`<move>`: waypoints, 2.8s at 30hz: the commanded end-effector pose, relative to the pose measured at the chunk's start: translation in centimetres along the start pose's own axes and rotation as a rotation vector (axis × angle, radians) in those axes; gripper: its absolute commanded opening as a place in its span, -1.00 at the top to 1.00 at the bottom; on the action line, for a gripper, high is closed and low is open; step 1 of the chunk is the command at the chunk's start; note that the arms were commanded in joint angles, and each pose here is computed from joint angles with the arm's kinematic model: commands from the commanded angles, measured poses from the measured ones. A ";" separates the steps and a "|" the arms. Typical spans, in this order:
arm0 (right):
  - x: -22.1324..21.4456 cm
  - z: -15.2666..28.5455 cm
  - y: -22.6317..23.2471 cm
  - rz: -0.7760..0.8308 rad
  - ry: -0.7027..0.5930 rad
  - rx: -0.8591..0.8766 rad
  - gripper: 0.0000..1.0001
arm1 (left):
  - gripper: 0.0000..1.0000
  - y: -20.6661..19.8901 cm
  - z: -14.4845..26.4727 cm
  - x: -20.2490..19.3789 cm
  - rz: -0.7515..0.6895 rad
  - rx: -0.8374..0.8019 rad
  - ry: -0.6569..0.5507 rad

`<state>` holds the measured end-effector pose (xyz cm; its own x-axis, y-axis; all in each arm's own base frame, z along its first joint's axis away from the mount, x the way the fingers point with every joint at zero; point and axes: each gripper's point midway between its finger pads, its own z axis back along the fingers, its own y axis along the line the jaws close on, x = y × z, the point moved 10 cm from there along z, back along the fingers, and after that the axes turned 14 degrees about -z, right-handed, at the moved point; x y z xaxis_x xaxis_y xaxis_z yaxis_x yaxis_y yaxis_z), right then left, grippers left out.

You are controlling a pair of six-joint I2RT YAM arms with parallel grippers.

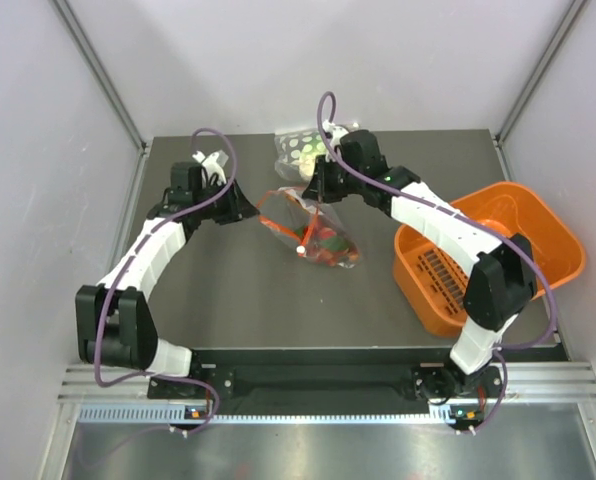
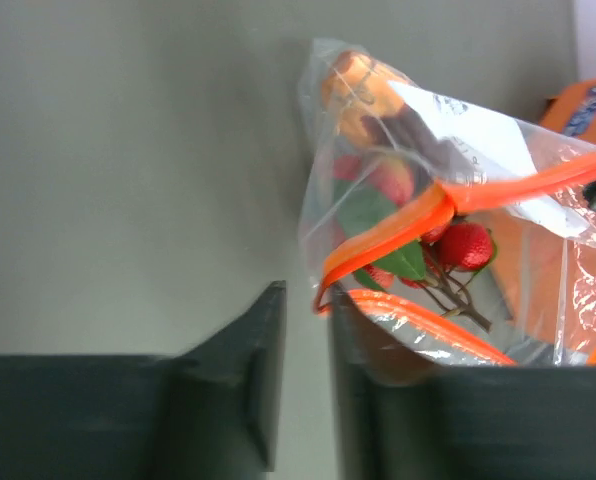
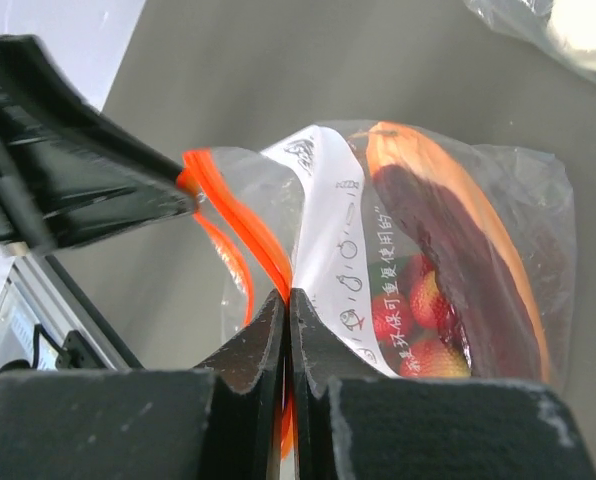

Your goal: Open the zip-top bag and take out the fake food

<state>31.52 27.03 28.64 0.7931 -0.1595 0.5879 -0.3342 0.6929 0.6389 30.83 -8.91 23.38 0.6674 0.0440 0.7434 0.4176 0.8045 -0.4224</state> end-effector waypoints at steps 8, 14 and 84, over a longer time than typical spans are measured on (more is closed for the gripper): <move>0.0 -1.1 1.1 -0.005 -0.034 0.036 1.00 | 0.03 -5.8 6.2 4.4 -0.127 -0.094 -0.266; -0.5 -1.0 1.1 -0.013 -0.020 0.039 1.00 | 0.03 -9.6 1.9 2.8 -0.176 -0.199 -0.202; -1.6 -0.3 0.2 -0.035 -0.020 -0.008 1.00 | 1.00 -10.6 -4.5 -5.3 -0.423 -0.076 0.220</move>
<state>31.12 27.95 26.09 0.8264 -0.1844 0.5320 -0.2691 0.7005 0.6609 24.91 -20.47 19.47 0.5746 -0.4308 0.6959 0.7321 0.6506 -0.2018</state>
